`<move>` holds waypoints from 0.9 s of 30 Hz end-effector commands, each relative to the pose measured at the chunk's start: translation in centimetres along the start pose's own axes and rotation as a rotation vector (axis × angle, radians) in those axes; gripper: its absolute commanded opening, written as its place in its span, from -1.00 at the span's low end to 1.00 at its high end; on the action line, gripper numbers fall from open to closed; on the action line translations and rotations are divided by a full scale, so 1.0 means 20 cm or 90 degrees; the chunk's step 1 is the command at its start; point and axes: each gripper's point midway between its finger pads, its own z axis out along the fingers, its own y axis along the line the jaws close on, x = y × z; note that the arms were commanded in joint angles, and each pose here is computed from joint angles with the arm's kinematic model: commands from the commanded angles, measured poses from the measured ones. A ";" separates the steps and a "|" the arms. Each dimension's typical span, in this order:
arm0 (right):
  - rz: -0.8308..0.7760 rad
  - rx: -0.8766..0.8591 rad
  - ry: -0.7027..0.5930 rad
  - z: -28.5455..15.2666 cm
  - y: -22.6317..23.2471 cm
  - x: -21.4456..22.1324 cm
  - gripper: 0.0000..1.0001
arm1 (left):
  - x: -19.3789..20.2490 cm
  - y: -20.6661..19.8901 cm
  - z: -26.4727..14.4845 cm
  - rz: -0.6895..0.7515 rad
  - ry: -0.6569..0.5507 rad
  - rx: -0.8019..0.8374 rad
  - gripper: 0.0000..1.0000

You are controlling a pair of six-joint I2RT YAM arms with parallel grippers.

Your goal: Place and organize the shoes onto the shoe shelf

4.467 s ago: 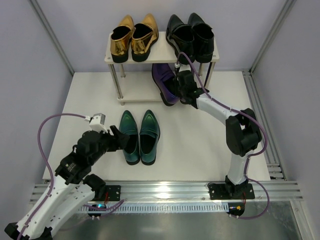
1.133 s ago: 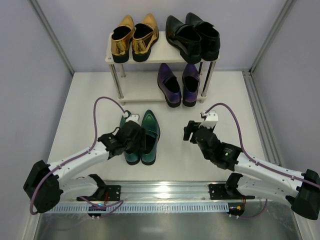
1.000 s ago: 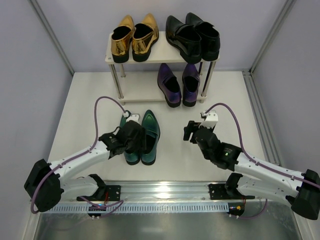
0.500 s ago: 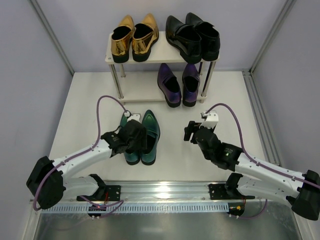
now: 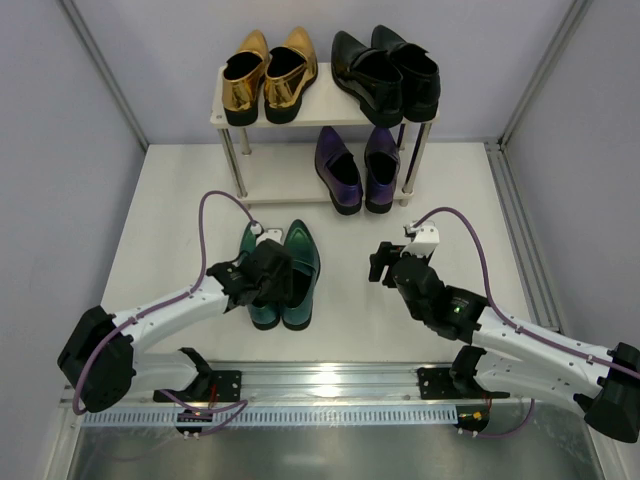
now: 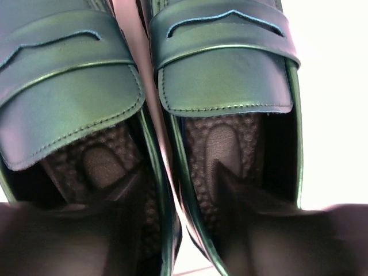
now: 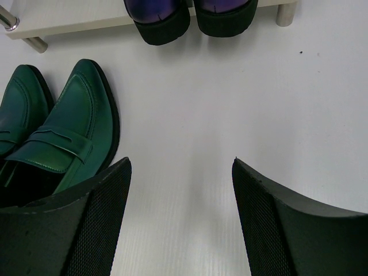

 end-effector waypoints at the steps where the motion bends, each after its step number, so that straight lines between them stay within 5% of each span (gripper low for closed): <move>1: 0.021 -0.001 -0.019 -0.01 0.01 -0.04 0.45 | -0.06 -0.04 0.01 -0.010 -0.026 0.012 -0.11; 2: 0.020 0.000 -0.019 -0.01 0.00 -0.04 0.46 | -0.04 -0.04 0.03 -0.001 -0.019 0.014 -0.95; 3: 0.022 0.000 -0.019 -0.01 0.00 -0.04 0.45 | -0.03 -0.05 0.03 0.002 -0.013 0.016 -1.00; 27: 0.030 0.004 -0.021 -0.03 -0.03 -0.02 0.45 | -0.13 -0.01 -0.10 -0.014 -0.061 0.001 -1.00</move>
